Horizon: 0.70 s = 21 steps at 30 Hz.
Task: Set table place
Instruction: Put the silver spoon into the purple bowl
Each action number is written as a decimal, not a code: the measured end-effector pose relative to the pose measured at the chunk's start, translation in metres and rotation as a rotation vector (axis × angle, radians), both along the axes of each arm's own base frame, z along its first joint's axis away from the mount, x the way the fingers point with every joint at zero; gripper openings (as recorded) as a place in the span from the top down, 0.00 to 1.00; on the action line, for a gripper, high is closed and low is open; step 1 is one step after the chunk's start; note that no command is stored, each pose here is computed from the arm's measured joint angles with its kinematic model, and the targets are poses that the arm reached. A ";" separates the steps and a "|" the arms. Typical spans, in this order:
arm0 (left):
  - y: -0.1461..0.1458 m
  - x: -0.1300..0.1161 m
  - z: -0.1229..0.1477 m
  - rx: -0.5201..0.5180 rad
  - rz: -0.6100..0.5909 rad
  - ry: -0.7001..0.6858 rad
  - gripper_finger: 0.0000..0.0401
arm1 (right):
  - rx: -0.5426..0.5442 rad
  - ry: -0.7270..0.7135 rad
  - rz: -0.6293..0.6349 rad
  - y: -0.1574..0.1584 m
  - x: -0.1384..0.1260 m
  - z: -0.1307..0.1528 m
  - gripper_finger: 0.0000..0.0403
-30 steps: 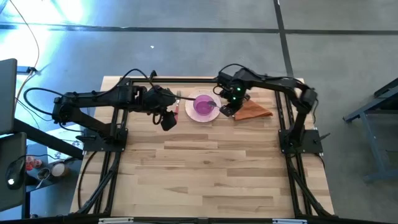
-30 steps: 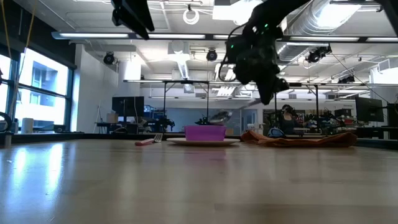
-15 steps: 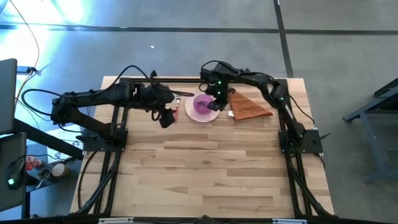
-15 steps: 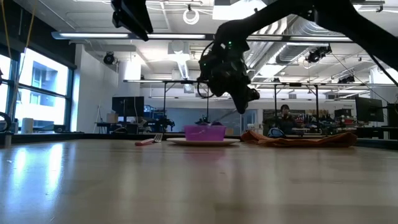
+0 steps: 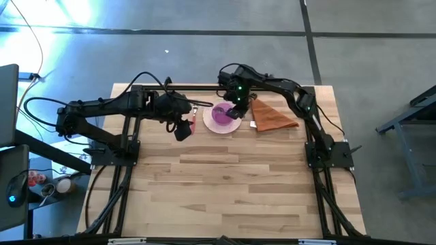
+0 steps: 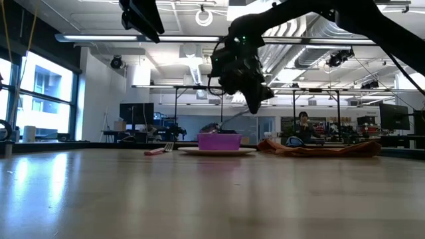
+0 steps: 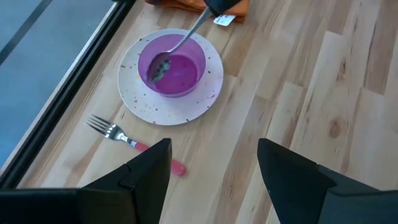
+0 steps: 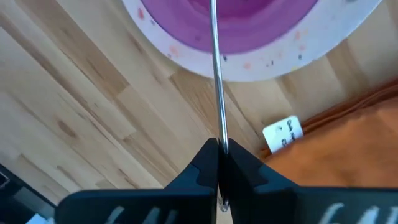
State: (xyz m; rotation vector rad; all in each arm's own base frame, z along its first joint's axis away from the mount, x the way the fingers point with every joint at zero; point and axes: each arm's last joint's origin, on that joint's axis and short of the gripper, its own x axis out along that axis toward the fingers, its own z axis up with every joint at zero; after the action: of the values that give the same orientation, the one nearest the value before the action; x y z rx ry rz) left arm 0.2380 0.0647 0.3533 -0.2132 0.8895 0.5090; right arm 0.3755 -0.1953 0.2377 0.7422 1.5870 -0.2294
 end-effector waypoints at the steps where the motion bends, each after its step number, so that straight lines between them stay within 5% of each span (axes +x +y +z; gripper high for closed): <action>1: 0.000 0.000 0.000 0.000 0.000 0.000 0.43 | 0.005 0.015 0.002 0.001 -0.001 -0.004 1.00; 21: 0.000 0.000 0.000 -0.007 -0.008 -0.002 0.43 | 0.007 0.065 0.035 0.000 -0.006 -0.026 0.98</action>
State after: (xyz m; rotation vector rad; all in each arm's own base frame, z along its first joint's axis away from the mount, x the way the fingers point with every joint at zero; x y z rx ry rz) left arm 0.2381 0.0645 0.3533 -0.2158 0.8903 0.4981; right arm 0.3694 -0.1953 0.2120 0.7186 1.6616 -0.2242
